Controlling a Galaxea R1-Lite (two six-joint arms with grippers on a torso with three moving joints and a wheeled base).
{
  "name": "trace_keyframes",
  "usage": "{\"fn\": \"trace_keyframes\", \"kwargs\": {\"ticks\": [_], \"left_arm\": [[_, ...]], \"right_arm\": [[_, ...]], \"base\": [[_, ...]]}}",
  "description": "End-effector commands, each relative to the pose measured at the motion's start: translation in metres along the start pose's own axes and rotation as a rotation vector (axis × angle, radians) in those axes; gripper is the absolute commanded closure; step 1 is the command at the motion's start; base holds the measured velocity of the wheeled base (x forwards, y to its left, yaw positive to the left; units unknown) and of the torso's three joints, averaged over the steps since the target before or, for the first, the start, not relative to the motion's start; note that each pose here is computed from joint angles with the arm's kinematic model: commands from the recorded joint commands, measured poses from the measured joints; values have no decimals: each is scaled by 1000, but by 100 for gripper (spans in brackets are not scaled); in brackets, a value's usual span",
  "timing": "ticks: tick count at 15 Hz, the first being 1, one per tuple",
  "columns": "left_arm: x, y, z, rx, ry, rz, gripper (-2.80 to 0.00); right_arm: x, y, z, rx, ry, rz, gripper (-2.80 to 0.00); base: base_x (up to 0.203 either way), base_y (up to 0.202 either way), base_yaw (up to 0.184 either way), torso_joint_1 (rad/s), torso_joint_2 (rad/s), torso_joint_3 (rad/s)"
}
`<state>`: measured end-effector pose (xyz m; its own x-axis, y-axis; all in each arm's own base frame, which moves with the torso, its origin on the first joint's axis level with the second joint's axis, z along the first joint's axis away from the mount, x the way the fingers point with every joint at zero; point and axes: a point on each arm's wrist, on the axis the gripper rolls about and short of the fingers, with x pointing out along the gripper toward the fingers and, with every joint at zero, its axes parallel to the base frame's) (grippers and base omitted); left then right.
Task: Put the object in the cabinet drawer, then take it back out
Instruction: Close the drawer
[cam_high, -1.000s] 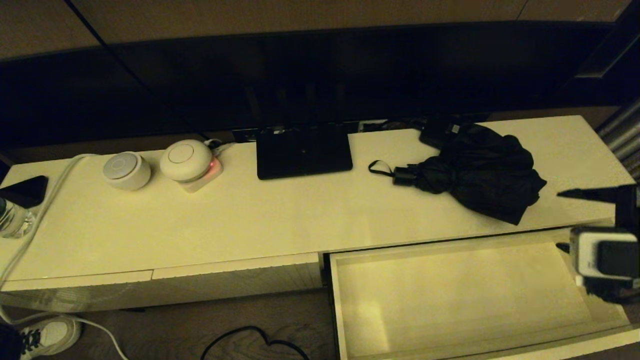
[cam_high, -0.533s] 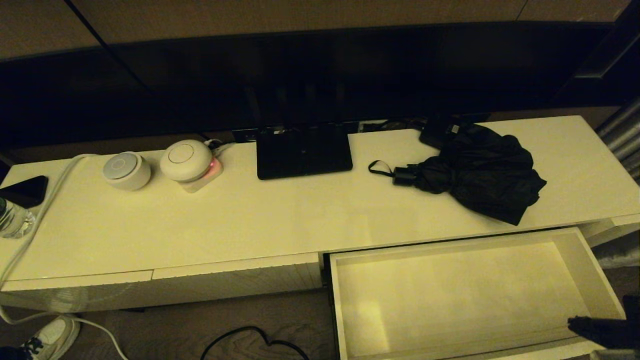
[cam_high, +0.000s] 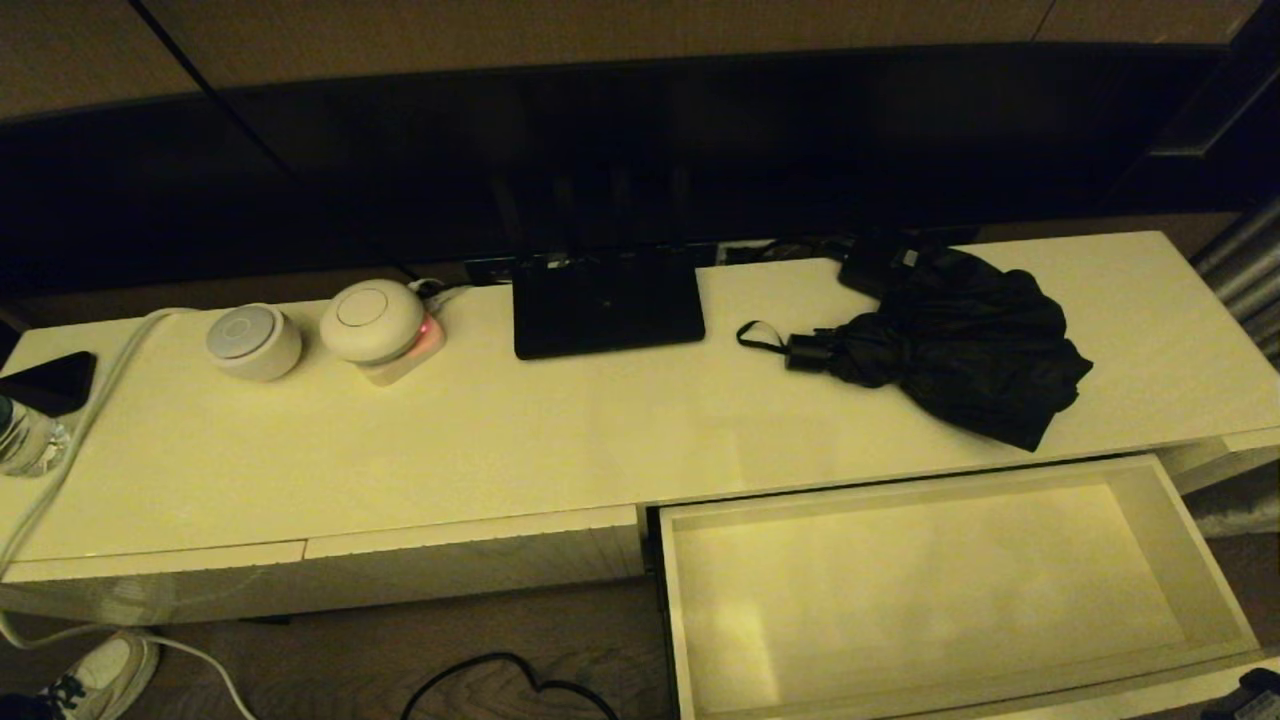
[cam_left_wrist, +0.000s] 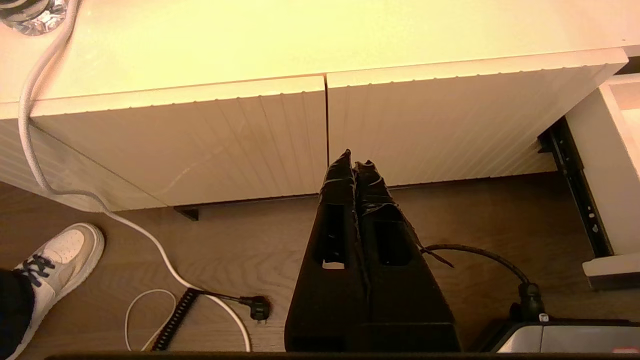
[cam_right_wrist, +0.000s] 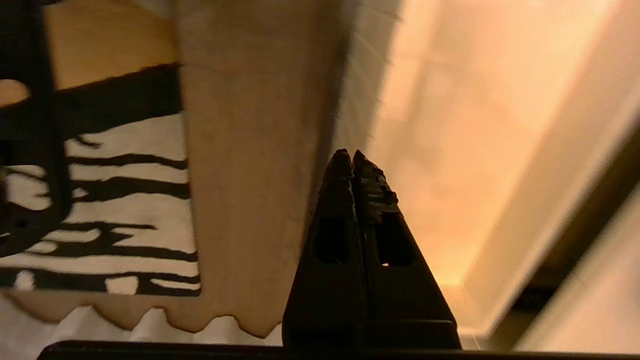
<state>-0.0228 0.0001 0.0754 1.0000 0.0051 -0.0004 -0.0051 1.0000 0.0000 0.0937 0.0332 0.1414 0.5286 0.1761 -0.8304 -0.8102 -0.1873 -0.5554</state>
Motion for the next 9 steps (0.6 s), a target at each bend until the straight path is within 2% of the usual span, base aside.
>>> {"fn": "trace_keyframes", "kwargs": {"ticks": [1,4,9], "left_arm": [[0,0,-1,0,3,1,0],[0,0,-1,0,3,1,0],[0,0,-1,0,3,1,0]], "right_arm": [[17,-1,3,-33,-3,110,0],[33,-9,5,-35,2,181,0],[69,-30,13,2,4,178,0]], "base": [[0,0,0,0,0,0],[0,0,0,0,0,0],[0,0,0,0,0,0]]}}
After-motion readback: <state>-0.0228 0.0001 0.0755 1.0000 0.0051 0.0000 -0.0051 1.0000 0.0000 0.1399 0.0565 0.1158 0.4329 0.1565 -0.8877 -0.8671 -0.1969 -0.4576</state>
